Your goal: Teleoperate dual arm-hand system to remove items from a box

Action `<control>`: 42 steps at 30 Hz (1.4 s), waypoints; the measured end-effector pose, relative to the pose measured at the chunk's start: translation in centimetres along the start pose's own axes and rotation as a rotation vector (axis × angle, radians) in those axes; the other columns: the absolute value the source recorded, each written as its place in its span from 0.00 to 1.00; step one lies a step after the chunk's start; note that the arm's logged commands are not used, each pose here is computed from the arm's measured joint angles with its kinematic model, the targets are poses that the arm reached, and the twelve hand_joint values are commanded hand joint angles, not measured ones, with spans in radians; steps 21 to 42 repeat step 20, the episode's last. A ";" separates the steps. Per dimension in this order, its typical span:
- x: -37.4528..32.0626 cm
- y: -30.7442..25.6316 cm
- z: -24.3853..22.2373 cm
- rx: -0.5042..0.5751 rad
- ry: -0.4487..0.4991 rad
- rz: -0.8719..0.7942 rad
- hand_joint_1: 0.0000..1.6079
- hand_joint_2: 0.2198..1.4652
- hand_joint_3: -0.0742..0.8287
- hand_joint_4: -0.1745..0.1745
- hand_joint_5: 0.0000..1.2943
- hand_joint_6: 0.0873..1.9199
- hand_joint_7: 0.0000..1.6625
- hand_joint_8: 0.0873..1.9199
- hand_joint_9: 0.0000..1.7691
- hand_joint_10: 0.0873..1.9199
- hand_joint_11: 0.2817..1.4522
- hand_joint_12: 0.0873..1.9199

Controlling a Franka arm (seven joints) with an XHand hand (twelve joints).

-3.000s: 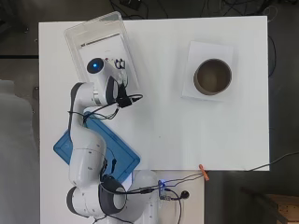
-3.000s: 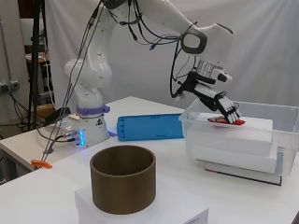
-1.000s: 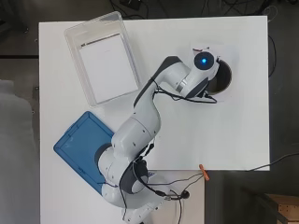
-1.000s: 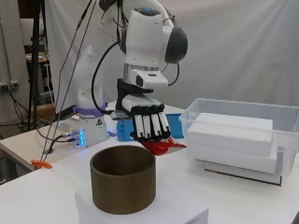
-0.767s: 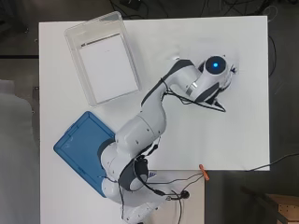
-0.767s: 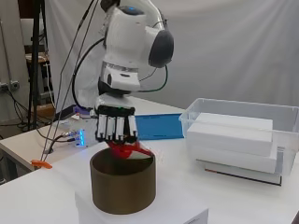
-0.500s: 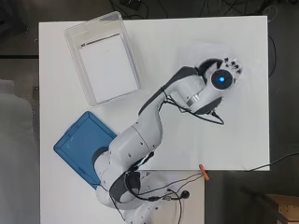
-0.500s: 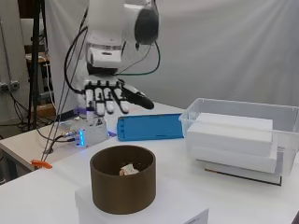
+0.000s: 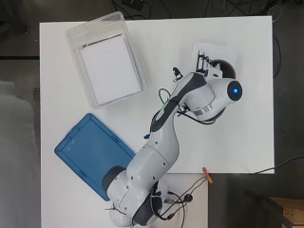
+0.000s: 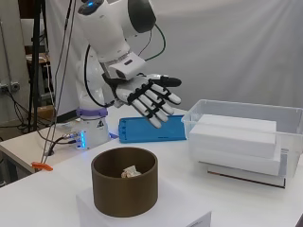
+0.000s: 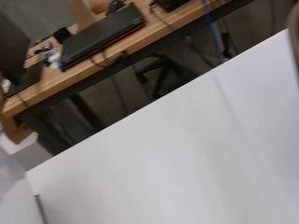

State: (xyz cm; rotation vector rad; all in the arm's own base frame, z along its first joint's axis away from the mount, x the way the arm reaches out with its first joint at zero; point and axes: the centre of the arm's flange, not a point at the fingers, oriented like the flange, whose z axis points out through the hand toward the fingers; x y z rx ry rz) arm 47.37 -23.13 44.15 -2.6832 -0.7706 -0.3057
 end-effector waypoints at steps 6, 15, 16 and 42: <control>3.4 -5.0 -5.4 -0.051 0.013 -0.170 0.00 0.48 0.07 0.46 0.11 0.00 0.16 0.00 0.22 0.00 0.18 0.00; 5.6 -23.9 -18.7 -0.347 0.039 -0.514 0.00 0.47 0.07 0.51 0.11 0.00 0.15 0.00 0.20 0.00 0.14 0.00; 5.3 -24.7 -18.7 -0.359 0.028 -0.529 0.00 0.46 0.07 0.50 0.09 0.00 0.13 0.00 0.18 0.00 0.12 0.00; 4.6 -25.3 -18.2 -0.496 -0.032 -0.524 0.00 0.46 0.07 0.42 0.04 0.00 0.11 0.00 0.17 0.00 0.10 0.00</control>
